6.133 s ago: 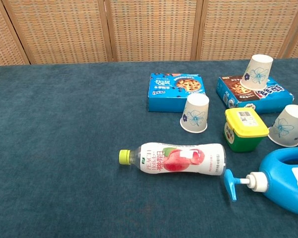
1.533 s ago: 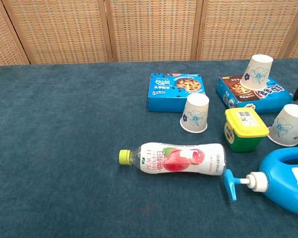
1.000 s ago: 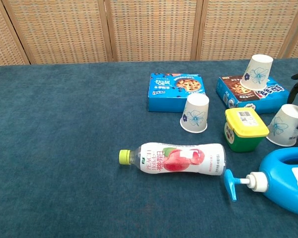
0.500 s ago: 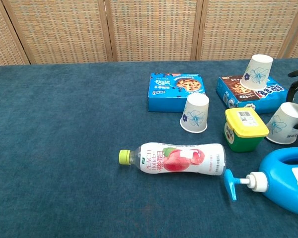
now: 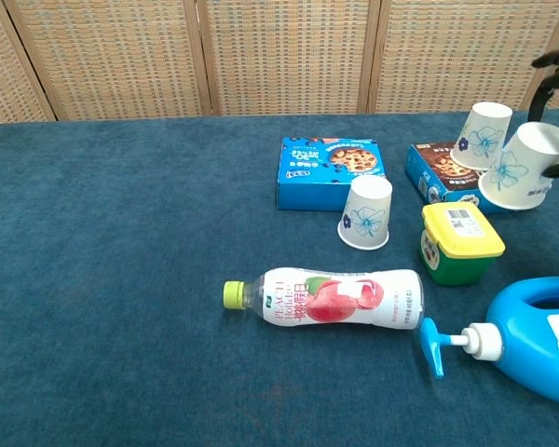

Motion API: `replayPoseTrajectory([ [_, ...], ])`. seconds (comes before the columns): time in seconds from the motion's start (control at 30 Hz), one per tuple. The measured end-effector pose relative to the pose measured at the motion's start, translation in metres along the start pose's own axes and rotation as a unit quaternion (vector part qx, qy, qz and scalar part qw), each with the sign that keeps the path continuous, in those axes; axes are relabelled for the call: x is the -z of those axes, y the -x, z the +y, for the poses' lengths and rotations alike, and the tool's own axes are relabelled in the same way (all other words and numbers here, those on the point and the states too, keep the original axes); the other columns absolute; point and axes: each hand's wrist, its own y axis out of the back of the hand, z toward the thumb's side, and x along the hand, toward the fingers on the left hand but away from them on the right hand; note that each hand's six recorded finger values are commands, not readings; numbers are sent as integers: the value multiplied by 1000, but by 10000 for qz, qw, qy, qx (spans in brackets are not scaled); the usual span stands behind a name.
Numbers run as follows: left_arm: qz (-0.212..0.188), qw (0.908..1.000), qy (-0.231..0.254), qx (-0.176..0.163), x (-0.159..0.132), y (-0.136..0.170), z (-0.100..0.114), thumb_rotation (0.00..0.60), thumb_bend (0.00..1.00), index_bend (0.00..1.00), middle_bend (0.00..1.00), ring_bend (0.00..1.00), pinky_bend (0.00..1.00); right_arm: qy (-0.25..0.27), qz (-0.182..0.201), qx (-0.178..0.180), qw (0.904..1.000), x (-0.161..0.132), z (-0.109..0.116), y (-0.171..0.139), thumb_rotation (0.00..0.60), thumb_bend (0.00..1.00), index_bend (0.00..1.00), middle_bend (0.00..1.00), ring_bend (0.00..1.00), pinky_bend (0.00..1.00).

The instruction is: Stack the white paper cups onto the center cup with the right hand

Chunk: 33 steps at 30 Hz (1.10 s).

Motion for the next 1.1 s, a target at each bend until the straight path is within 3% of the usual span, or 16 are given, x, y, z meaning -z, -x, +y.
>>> replayPoseTrajectory([
  [0.33, -46, 10000, -4, -23, -2, 1, 1, 600, 209, 0, 0, 0, 0, 113, 619, 294, 9976, -64, 38, -15, 600, 94, 512, 76, 0, 0],
  [0.67, -39, 10000, 8, -20, -1, 1, 1, 600, 209, 0, 0, 0, 0, 343, 793, -13, 9963, -98, 12, -8, 600, 94, 512, 76, 0, 0],
  [1.1, -38, 10000, -2, 27, -1, 0, -1, 600, 209, 0, 0, 0, 0, 384, 739, -86, 9965, -107, -5, 10, 600, 94, 512, 76, 0, 0],
])
